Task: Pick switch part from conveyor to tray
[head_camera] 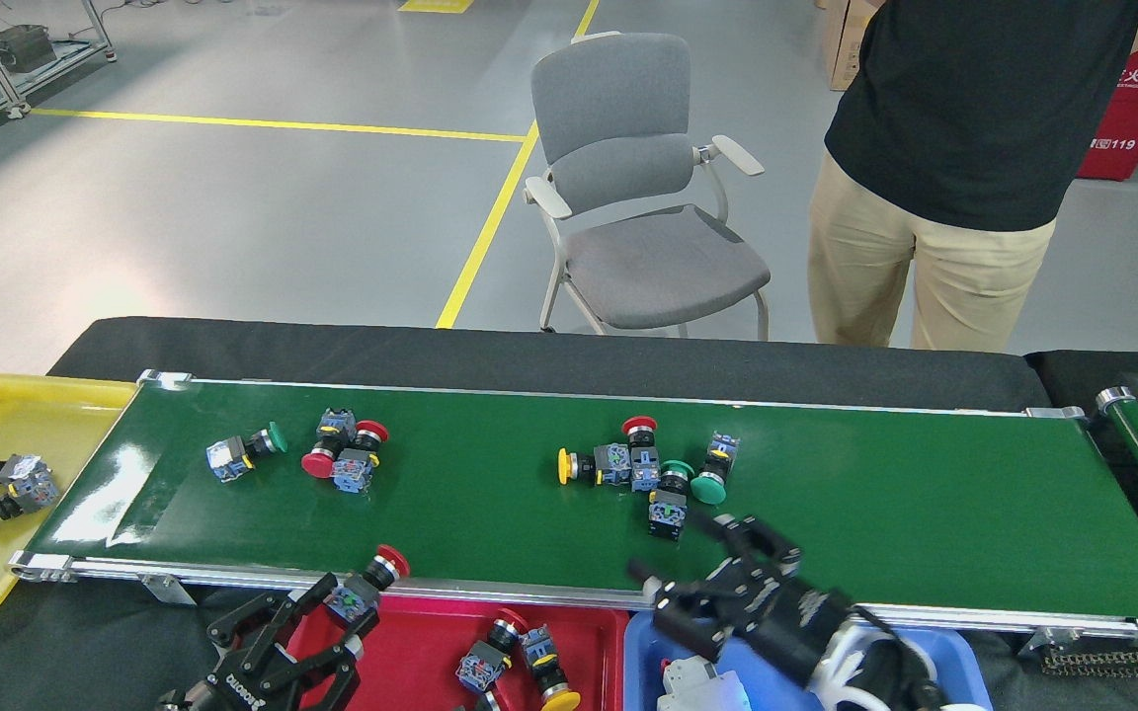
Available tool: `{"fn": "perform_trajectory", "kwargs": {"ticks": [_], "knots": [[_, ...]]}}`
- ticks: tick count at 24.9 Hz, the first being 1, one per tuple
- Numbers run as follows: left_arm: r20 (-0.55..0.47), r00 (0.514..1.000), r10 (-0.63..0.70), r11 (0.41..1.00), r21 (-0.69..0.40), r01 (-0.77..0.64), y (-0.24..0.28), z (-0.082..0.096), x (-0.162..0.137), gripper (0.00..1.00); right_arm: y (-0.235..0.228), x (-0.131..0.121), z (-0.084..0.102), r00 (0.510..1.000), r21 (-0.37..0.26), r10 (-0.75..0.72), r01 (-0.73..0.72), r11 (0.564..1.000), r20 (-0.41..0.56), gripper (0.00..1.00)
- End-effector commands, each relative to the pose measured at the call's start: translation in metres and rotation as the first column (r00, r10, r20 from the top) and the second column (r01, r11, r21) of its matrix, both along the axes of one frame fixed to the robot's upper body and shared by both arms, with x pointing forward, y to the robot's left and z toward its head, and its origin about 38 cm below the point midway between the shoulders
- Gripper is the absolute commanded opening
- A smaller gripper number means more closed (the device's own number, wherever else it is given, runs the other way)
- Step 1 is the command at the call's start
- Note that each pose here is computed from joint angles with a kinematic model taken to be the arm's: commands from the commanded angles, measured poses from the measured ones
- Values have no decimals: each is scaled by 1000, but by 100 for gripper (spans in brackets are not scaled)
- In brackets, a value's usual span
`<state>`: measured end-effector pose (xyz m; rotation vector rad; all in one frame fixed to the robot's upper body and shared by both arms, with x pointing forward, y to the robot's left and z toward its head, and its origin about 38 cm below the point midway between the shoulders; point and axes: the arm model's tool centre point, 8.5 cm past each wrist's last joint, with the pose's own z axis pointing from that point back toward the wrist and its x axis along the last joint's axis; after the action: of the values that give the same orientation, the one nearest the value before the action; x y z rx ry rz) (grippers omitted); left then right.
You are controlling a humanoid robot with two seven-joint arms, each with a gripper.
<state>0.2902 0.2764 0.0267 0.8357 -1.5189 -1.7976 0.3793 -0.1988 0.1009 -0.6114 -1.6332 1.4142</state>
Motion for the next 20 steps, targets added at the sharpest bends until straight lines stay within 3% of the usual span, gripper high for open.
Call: {"fn": "perform_trajectory", "kwargs": {"ticks": [1, 4, 8, 12, 16, 20], "knots": [[17, 1000, 1, 1000, -4, -1, 0, 5, -1, 100, -29, 8, 12, 986, 25, -161, 161, 987, 35, 95], [53, 995, 79, 997, -21, -78, 19, 15, 0, 100, -74, 5, 12, 918, 21, -390, 389, 921, 79, 94], [103, 930, 354, 935, -16, -354, 65, 20, 3, 100, -108, -21, -9, 826, -8, -556, 559, 829, 90, 96], [96, 892, 441, 896, -3, -443, 81, 14, 4, 100, -117, -51, -24, 804, -18, -588, 592, 806, 94, 96], [99, 891, 443, 895, -2, -445, 83, 15, 8, 100, -118, -55, -24, 801, -19, -590, 595, 804, 95, 96], [103, 888, 448, 892, 21, -452, 105, 21, 46, 100, -118, -55, -24, 803, -19, -589, 593, 805, 95, 96]]}}
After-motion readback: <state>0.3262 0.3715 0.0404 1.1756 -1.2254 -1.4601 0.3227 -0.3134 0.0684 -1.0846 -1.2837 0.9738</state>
